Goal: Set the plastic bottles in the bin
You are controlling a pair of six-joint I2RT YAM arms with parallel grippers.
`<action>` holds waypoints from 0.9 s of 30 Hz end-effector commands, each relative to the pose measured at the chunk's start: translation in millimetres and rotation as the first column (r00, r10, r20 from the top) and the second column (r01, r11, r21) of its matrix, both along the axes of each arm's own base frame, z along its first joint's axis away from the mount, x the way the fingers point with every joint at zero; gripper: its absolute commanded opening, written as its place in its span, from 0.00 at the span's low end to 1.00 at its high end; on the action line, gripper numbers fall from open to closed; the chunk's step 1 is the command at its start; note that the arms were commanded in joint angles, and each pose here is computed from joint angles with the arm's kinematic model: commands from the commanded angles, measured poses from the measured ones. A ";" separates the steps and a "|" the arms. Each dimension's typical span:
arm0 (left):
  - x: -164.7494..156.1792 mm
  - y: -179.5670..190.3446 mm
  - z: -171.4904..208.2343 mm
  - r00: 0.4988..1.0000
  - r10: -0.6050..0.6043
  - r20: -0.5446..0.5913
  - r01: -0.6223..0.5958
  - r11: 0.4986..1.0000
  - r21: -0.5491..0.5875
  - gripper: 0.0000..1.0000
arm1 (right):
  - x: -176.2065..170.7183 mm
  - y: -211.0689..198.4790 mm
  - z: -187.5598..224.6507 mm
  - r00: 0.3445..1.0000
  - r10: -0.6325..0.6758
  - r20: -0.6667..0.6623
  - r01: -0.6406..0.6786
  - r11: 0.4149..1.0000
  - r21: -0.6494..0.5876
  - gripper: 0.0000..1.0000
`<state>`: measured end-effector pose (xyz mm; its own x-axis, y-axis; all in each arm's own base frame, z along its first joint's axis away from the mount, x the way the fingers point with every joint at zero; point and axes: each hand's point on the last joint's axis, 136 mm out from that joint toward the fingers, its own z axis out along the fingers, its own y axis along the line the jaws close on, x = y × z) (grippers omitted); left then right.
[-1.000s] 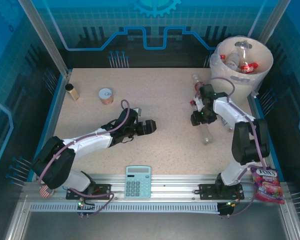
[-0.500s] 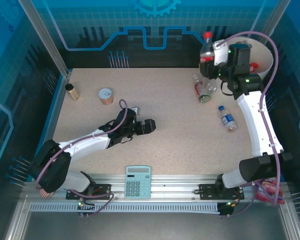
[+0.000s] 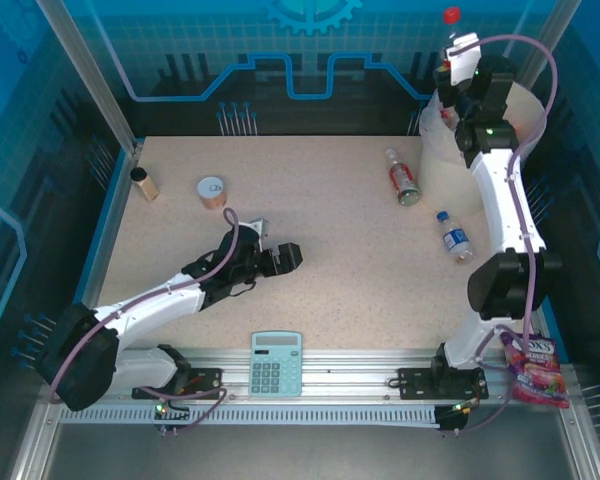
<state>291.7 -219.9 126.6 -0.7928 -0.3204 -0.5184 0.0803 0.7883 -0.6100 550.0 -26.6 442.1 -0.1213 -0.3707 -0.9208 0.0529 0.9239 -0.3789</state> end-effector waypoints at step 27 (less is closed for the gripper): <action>-5.8 14.8 -3.8 0.999 0.050 -0.005 -0.050 0.999 0.015 0.99 | 23.3 -84.5 -146.5 0.931 -0.096 -0.354 0.140 0.985 0.101 0.44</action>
<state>285.9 -211.5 123.1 -0.7867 -0.3271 -0.5236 0.0671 0.7978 -0.5991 576.3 -94.9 336.9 -0.3495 -0.3047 -0.8860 0.0667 0.9352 -0.3479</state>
